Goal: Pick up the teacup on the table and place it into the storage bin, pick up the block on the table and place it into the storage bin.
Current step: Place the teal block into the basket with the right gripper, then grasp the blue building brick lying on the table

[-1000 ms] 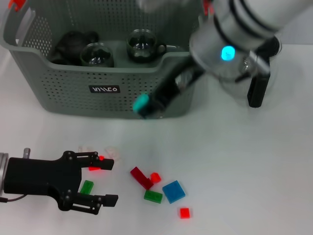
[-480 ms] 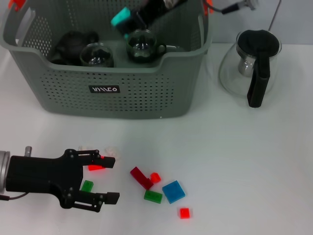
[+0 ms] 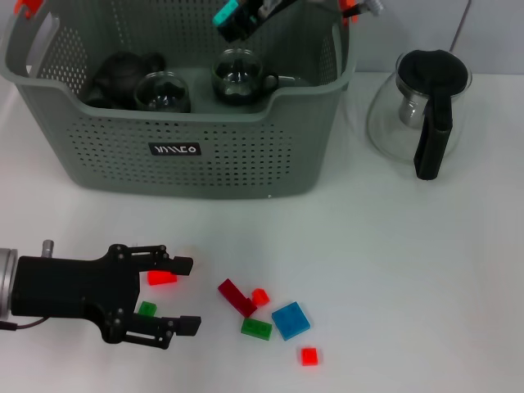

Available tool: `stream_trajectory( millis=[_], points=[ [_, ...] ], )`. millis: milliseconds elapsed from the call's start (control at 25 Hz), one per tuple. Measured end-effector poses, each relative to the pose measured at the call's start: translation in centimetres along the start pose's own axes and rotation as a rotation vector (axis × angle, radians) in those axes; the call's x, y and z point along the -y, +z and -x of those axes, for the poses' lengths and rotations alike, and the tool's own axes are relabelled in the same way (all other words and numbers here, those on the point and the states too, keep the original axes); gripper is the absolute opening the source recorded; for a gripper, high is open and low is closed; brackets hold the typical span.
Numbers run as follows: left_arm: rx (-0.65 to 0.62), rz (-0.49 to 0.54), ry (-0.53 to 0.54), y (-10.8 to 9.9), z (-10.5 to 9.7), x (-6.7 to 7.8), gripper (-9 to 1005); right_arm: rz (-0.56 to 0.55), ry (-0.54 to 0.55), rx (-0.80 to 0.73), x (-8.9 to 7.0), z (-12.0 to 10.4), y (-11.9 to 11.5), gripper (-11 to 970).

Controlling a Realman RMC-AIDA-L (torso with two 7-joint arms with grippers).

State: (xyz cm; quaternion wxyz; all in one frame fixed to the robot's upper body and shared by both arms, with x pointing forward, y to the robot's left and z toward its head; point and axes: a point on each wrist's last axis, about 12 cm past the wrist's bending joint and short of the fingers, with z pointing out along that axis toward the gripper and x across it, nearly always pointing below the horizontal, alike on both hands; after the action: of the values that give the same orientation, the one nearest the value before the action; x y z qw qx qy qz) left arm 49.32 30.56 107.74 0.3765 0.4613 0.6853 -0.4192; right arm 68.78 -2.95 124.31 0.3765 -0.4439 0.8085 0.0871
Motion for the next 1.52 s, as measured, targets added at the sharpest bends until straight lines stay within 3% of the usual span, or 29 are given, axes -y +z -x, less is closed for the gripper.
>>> stream_trajectory(
  millis=[320,800,1040,1200,1520],
  points=[
    [-0.008,0.010,-0.001,0.1,-0.1,-0.1,859,0.017,-0.011,-0.010,-1.0,-1.0,1.4,427],
    [0.001,0.017,-0.006,0.0,0.0,-0.3,863,0.043,-0.003,0.004,-1.0,-1.6,1.2,427],
    [0.022,0.028,-0.019,-0.2,0.1,-0.3,866,0.052,-0.043,0.042,-1.3,-0.9,0.2,663],
    [0.024,0.030,-0.023,-0.3,0.1,-0.3,868,0.051,-0.047,0.110,-1.3,-0.7,-1.2,796],
    [-0.003,0.021,-0.032,-0.7,-0.3,-0.1,863,0.103,-0.051,0.322,-2.2,-2.3,-8.1,791]
  ],
)
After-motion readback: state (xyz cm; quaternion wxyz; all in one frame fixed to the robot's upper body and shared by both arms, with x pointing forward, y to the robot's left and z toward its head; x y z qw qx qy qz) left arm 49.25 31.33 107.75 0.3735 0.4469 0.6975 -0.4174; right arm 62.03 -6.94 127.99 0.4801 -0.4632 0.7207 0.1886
